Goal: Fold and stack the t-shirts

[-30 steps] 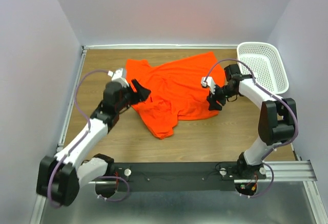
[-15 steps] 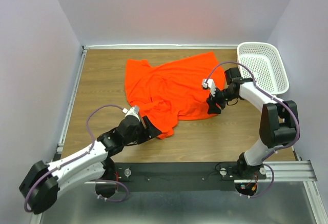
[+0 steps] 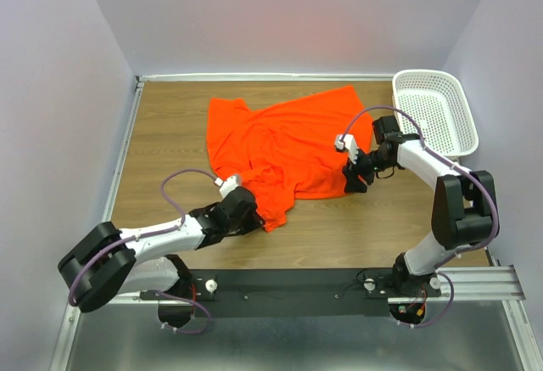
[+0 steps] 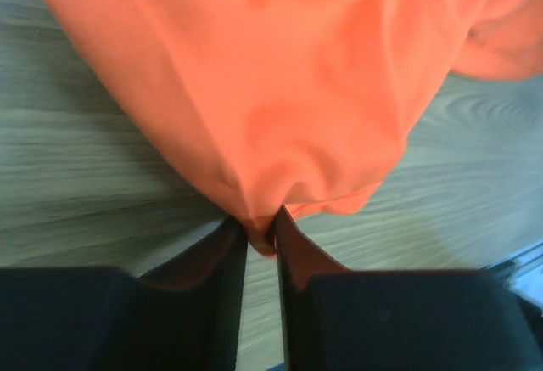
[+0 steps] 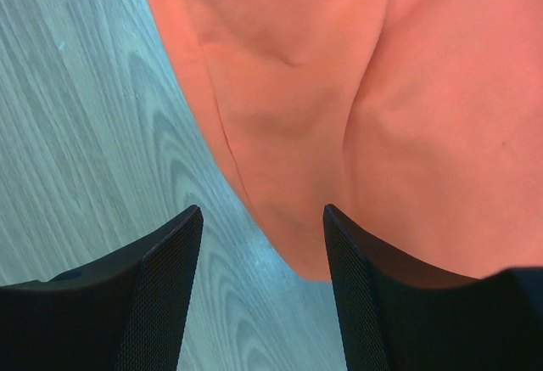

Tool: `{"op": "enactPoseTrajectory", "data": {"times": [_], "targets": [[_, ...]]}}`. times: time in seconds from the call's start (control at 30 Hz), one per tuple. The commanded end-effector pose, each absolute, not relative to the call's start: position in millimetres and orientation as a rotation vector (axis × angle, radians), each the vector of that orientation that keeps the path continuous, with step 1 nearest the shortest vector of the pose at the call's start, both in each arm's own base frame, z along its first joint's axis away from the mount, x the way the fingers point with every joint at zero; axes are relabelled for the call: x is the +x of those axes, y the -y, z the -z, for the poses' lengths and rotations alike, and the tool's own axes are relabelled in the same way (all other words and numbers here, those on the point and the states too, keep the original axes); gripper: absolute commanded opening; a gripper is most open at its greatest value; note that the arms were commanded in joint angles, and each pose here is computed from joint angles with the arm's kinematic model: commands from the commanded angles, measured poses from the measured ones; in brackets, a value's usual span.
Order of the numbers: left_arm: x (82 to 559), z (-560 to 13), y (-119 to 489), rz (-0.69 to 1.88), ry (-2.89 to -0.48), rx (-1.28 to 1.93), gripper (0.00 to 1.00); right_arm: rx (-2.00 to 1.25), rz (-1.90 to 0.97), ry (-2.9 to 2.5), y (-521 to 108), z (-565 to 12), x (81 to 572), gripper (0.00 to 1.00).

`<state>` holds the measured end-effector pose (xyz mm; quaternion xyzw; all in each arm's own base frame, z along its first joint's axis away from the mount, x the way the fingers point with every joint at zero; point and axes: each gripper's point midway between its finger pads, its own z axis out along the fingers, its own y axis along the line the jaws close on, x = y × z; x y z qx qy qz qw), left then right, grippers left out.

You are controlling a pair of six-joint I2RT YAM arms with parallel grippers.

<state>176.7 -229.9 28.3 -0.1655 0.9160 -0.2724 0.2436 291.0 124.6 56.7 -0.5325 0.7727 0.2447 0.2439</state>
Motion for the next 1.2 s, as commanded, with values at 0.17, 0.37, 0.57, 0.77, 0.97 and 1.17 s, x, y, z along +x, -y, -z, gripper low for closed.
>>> {"op": "enactPoseTrajectory", "data": {"times": [0.17, 0.37, 0.57, 0.77, 0.97, 1.17], "targets": [[176.2, -89.2, 227.2, 0.865, -2.368, -0.444, 0.00, -1.706, -0.471, -1.921, -103.2, -67.7, 268.1, 0.68], [162.6, -133.2, 208.7, 1.051, -2.213, -0.519, 0.00, -1.777, -0.504, -1.929, -100.6, -52.7, 258.2, 0.65], [156.0, -143.1, 212.4, 1.133, -2.199, -0.519, 0.00, -1.735, -0.473, -2.052, -95.7, -30.9, 268.4, 0.57], [157.3, -169.1, 208.5, 1.140, -2.158, -0.507, 0.00, -1.753, -0.371, -2.099, -93.5, -7.5, 270.2, 0.54], [155.9, -190.2, 198.4, 1.131, -2.123, -0.515, 0.00, -1.699, -0.367, -2.141, -96.8, -4.1, 278.0, 0.16], [155.5, -207.4, 185.5, 1.108, -2.085, -0.535, 0.00, -1.488, -0.065, -2.109, -79.3, -103.6, 312.2, 0.00]]}}
